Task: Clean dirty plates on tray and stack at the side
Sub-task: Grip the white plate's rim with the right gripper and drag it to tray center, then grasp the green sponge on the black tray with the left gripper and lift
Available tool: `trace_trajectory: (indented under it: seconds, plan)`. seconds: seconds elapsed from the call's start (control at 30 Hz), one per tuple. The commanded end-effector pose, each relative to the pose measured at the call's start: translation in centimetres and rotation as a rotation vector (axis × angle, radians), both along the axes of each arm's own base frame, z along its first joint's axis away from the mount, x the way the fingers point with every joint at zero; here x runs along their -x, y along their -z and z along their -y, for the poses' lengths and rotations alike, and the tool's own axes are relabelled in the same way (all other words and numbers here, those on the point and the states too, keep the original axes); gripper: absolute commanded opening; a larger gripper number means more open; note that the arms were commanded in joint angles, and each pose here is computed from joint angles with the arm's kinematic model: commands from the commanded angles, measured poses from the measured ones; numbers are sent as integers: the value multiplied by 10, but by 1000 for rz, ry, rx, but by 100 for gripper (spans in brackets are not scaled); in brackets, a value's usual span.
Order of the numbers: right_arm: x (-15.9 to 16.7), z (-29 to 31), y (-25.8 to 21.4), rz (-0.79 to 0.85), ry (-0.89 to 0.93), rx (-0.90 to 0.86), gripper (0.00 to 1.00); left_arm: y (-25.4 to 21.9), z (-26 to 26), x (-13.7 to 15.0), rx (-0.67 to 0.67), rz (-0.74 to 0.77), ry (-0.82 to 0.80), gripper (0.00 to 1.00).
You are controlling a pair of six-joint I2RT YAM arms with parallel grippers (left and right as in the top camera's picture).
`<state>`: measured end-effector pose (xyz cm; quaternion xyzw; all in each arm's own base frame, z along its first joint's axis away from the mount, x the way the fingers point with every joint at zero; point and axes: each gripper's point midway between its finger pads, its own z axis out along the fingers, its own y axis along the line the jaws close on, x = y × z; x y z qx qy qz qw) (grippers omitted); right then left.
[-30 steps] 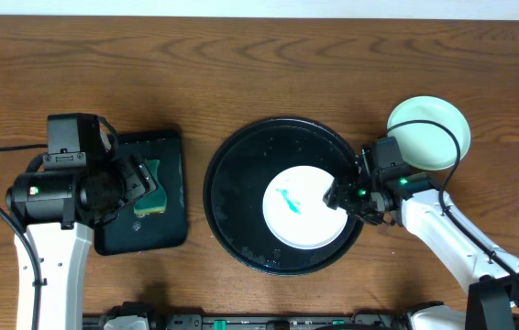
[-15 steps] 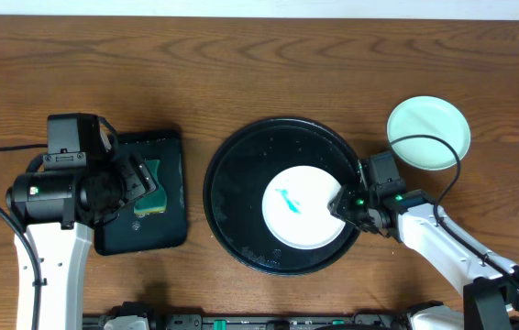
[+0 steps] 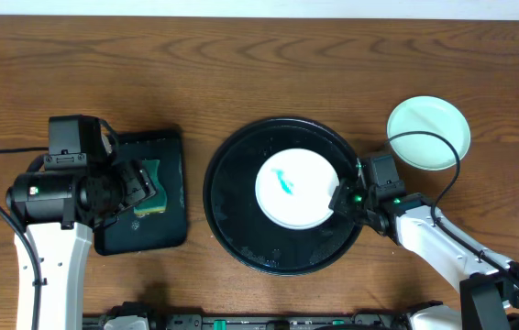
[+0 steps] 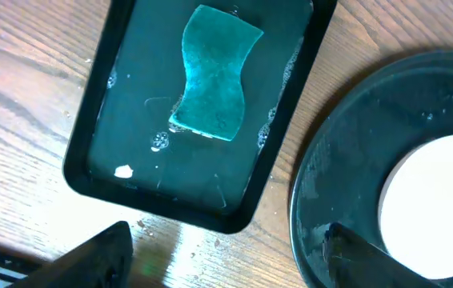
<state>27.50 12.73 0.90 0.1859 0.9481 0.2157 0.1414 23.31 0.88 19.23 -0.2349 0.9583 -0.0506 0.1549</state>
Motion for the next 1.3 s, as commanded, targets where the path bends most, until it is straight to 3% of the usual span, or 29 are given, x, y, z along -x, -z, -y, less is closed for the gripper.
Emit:
trace_trajectory:
  seconds: [0.0,0.1,0.47,0.6,0.73,0.93,1.13,1.27]
  plan:
    - [-7,2,-3,31,-3,3,1,10,-14,-1,-83,-51,3,74]
    - [-8,2,-3,37,-9,6,1,24,-21,-6,-116,-119,-5,68]
    - [-5,-1,-3,29,-29,-4,1,112,-11,-47,-27,-343,14,65]
    - [-3,-2,-3,23,-37,-12,1,143,-7,-54,8,-406,23,55]
    - [-1,-2,-2,14,-37,-9,1,169,-6,-54,19,-468,27,55]
    - [2,-2,0,-1,-44,-11,1,195,-6,-61,20,-492,28,54]
    - [5,-5,-1,-9,-59,-26,1,197,-7,-72,15,-445,41,38]
    - [5,-5,-1,-11,-59,-26,1,195,-7,-71,16,-445,41,56]
